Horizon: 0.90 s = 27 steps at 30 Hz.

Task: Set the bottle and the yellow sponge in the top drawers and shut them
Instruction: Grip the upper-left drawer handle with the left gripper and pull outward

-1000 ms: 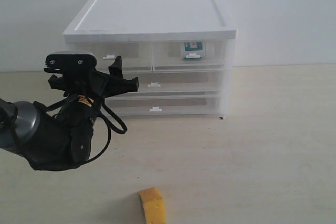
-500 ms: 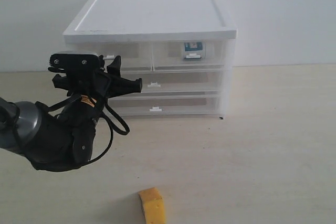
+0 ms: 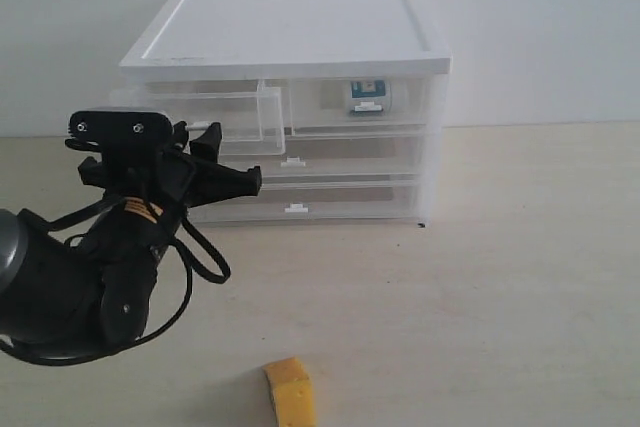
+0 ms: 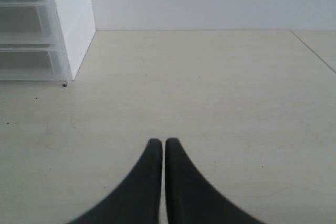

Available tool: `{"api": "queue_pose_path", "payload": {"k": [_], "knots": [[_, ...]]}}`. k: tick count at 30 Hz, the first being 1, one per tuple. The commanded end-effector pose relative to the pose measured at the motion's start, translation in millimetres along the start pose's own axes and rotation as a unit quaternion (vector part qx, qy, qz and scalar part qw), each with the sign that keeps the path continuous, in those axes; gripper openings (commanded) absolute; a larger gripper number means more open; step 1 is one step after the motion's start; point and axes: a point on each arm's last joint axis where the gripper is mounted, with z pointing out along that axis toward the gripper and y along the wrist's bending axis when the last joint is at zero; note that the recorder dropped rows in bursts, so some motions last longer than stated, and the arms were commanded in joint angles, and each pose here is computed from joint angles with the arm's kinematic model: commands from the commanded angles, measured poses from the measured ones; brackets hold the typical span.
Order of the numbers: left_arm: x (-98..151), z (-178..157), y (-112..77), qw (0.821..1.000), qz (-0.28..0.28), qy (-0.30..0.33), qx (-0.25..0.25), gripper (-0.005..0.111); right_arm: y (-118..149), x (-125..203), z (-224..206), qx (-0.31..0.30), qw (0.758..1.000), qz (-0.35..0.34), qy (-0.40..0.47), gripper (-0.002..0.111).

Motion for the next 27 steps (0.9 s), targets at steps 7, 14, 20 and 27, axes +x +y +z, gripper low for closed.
{"api": "queue_pose_path", "payload": {"k": [7,14,20,27], "knots": [[-8.3,-39.6,-12.8,1.0,-0.008,0.002,-0.024,0.004,0.0,0.4,0.0,0.0,1.0,0.0,-0.005,0.0],[-9.0,-58.2,-20.8,1.0,-0.002,0.016,-0.027,0.004,0.0,0.4,0.0,0.0,1.0,0.0,-0.005,0.0],[-7.9,-65.1,-25.0,0.999,-0.003,0.021,-0.024,0.004,0.0,0.4,0.0,0.0,1.0,0.0,-0.005,0.0],[-11.8,-70.8,-18.0,0.999,-0.01,0.023,-0.037,0.004,0.0,0.4,0.0,0.0,1.0,0.0,-0.005,0.0]]}}
